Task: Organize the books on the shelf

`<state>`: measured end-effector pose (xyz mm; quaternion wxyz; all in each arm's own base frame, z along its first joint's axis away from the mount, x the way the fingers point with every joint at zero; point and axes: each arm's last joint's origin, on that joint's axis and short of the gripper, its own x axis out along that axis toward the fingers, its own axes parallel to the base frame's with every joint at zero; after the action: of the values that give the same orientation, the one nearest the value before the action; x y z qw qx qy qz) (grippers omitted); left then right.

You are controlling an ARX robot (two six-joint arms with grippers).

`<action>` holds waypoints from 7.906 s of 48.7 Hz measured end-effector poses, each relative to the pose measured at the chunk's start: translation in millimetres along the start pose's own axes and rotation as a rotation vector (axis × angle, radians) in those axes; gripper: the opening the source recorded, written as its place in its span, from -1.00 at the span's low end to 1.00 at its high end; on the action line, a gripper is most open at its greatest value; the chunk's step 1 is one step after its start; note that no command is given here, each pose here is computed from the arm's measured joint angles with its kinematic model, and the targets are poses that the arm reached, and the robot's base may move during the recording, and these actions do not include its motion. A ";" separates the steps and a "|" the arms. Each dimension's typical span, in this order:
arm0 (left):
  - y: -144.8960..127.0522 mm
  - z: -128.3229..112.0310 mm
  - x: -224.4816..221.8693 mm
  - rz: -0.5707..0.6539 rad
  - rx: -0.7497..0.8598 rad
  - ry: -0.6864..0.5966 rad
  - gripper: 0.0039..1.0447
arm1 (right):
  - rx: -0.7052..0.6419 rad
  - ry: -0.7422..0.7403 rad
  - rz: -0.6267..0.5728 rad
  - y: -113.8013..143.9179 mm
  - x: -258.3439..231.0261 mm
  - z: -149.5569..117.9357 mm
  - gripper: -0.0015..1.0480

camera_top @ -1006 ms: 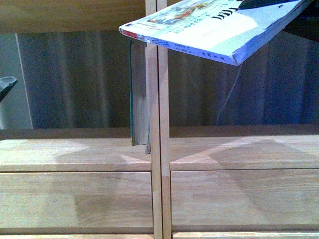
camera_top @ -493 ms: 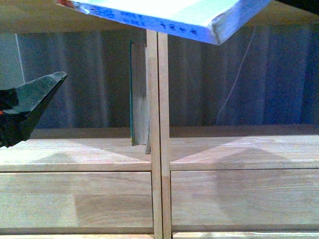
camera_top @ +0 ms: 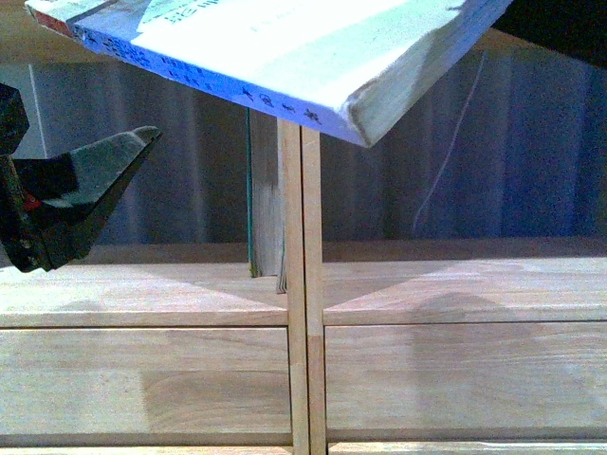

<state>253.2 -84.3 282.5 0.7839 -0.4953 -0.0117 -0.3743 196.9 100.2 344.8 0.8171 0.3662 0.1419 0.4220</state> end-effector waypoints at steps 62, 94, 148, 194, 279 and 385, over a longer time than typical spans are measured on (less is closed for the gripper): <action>-8.3 11.1 -0.3 0.070 0.072 -0.051 -0.88 | -0.044 -0.043 -0.048 -9.2 -2.5 3.8 -0.33; -20.9 76.5 -26.8 0.412 0.817 -0.063 -0.88 | -0.487 -0.517 -0.645 -81.2 -63.4 81.0 0.86; 74.0 115.4 60.6 0.285 1.515 -0.023 -0.88 | -0.769 -0.295 -0.902 -116.1 -113.4 -68.9 -0.94; 144.0 70.3 159.0 0.214 1.472 0.034 -0.88 | -0.781 -0.317 -0.894 -116.4 -140.7 -114.7 -0.94; -55.7 23.0 -103.3 0.733 1.200 -0.149 0.86 | -0.780 -0.313 -0.898 -106.5 -153.6 -128.3 0.86; 14.8 -48.0 -205.3 0.803 1.072 0.024 0.85 | -0.780 -0.314 -0.898 -106.5 -153.6 -128.3 0.86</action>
<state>97.4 -0.5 166.8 1.0000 0.0008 -0.0022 -0.0013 97.2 -0.3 167.8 1.0000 0.0024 -0.0047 -0.0013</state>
